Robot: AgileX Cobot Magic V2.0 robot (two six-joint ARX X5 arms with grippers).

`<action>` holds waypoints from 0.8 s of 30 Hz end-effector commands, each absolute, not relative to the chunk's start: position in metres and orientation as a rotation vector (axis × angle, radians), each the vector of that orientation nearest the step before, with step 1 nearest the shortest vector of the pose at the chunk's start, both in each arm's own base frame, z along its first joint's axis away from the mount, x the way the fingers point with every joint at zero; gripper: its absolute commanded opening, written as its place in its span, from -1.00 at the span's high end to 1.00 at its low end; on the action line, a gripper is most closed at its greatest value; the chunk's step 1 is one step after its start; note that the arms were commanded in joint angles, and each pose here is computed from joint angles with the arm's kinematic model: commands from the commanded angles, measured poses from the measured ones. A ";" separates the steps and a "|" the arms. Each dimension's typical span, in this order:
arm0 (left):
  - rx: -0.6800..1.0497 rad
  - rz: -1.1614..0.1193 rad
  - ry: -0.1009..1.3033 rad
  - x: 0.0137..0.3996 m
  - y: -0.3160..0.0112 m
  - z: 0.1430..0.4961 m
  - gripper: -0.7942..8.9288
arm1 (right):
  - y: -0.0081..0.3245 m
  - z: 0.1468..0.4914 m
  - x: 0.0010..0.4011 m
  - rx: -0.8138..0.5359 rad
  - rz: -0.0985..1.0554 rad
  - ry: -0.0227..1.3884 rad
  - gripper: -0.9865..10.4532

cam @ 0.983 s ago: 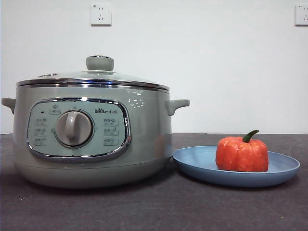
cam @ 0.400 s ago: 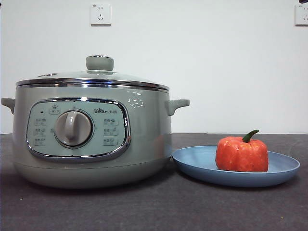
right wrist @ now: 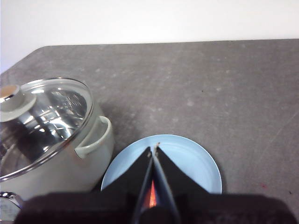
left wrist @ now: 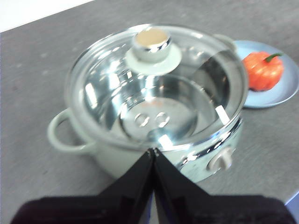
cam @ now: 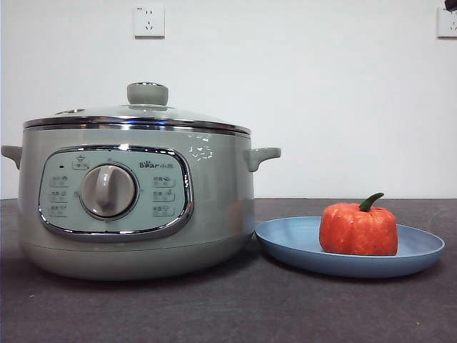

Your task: Take the pumpkin out from the steamer,put the pumpkin in the blue plate,close the lid

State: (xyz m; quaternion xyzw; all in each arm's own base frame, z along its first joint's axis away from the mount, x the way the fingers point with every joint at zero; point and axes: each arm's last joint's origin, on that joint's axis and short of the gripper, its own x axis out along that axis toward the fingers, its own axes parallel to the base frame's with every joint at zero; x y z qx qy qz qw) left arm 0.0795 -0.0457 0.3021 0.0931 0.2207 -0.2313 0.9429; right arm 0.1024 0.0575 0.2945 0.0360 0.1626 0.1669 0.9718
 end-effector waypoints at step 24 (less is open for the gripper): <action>-0.018 -0.039 0.139 0.095 -0.005 0.156 0.84 | 0.057 0.290 0.102 0.073 0.332 0.351 0.83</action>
